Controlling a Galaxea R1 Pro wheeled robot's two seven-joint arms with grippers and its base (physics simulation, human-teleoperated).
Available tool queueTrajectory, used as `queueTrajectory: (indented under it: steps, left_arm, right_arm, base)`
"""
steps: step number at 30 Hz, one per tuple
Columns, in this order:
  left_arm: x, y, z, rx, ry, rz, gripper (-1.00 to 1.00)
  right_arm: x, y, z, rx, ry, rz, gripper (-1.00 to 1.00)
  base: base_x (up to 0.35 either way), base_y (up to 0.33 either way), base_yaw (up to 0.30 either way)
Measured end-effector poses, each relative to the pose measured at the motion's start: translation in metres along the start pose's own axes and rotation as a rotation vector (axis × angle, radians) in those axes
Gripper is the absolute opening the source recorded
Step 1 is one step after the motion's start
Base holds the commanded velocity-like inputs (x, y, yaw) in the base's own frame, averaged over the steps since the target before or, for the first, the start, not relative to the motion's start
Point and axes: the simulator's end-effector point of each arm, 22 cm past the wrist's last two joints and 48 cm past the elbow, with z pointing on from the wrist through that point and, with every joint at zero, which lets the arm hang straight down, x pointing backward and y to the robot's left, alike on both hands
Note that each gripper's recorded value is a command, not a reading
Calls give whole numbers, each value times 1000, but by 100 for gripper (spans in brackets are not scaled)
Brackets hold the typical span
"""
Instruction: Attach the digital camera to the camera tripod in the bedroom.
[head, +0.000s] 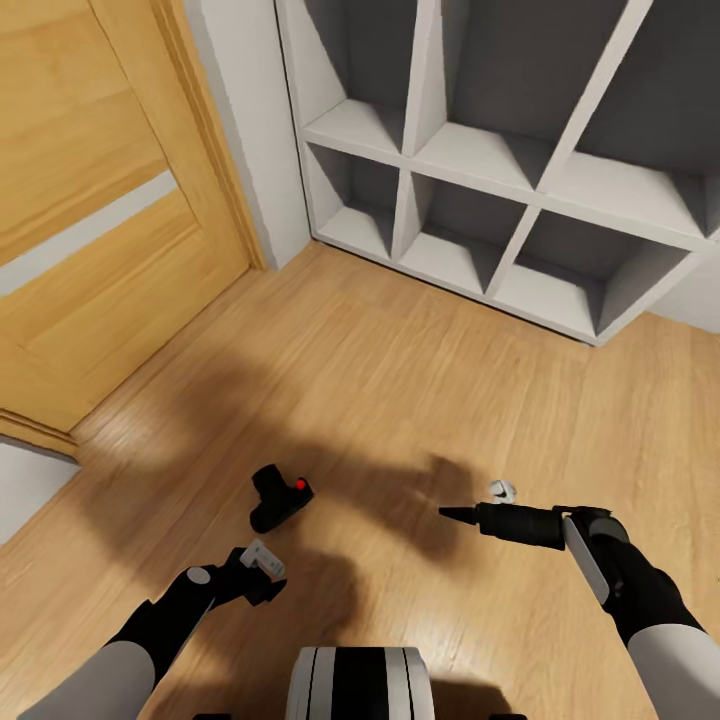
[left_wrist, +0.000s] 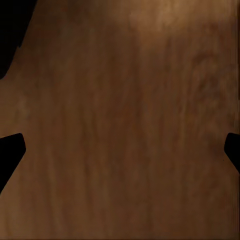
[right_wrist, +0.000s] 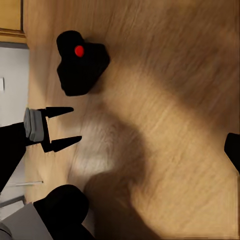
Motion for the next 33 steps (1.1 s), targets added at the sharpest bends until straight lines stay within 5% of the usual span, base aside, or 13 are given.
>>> queueTrajectory:
  steps: [11,33]
  left_arm:
    - [2,0,0,1,5,0,100]
    - [1,0,0,1,-2,-1,100]
  right_arm:
    - [-2,-3,1,15,-9,-12,100]
    - [-9,-10,1,47,-41,-51,100]
  base:
    - [0,28,-28]
    - [18,269,0]
